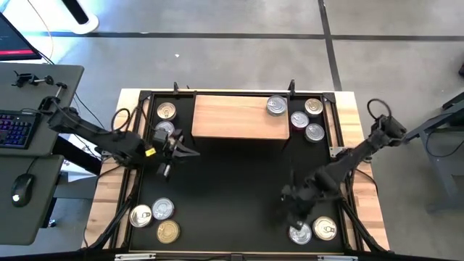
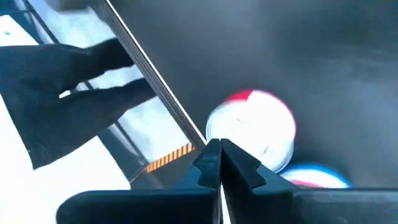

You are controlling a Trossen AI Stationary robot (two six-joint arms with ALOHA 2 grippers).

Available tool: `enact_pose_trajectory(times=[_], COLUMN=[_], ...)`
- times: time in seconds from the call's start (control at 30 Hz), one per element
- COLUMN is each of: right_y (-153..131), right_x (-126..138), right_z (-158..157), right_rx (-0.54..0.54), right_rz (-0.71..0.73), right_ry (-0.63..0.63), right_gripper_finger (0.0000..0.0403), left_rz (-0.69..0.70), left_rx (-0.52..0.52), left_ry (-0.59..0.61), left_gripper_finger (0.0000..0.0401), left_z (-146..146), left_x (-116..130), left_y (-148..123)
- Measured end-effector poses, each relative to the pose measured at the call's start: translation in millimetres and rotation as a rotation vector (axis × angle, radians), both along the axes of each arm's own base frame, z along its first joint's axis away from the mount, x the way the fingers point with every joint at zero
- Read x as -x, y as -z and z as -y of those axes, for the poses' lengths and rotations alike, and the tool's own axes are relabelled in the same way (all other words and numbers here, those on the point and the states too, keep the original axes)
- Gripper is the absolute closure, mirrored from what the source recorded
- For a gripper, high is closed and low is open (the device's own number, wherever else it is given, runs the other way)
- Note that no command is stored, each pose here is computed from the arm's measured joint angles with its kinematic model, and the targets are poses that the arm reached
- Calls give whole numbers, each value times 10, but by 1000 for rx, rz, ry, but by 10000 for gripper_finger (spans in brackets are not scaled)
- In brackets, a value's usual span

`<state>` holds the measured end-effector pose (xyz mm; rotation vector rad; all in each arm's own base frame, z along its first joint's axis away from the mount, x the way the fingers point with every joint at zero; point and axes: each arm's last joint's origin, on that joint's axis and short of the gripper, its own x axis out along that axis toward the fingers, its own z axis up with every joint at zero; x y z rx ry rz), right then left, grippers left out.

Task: Stack canned seafood by type on shelf
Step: Put the red tuna can on the shelf

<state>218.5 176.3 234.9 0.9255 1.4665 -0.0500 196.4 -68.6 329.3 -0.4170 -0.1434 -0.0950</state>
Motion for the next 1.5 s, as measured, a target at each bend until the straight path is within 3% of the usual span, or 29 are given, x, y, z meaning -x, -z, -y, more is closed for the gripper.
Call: enact_pose_trajectory(times=[0.17, 0.33, 0.8, 0.9, 1.2, 1.3, 1.5], right_y=[233, 407, 851, 865, 836, 847, 897], right_x=[157, 201, -77, -221, -765, -918, -1192], right_z=[-182, -299, -272, -174, 398, 631, 952], right_rx=[-8, -19, 35, 43, 201, 259, 267], right_rz=[-111, -200, -206, -124, 195, 272, 425], right_ry=[14, -73, -177, -164, 23, 75, 131], right_gripper_finger=[403, 403, 403, 403, 403, 403, 403], left_rz=[-56, -146, -332, -334, -405, -438, -527], left_rx=[-127, -227, -397, -434, -501, -513, -549], left_ry=[23, 25, 42, 43, 42, 48, 39], left_gripper_finger=[401, 401, 401, 401, 401, 401, 401], left_z=[54, 124, 191, 193, 188, 203, 251], left_x=[-148, -327, -487, -491, -492, -528, -670], left_y=[138, 348, 693, 703, 792, 868, 1136])
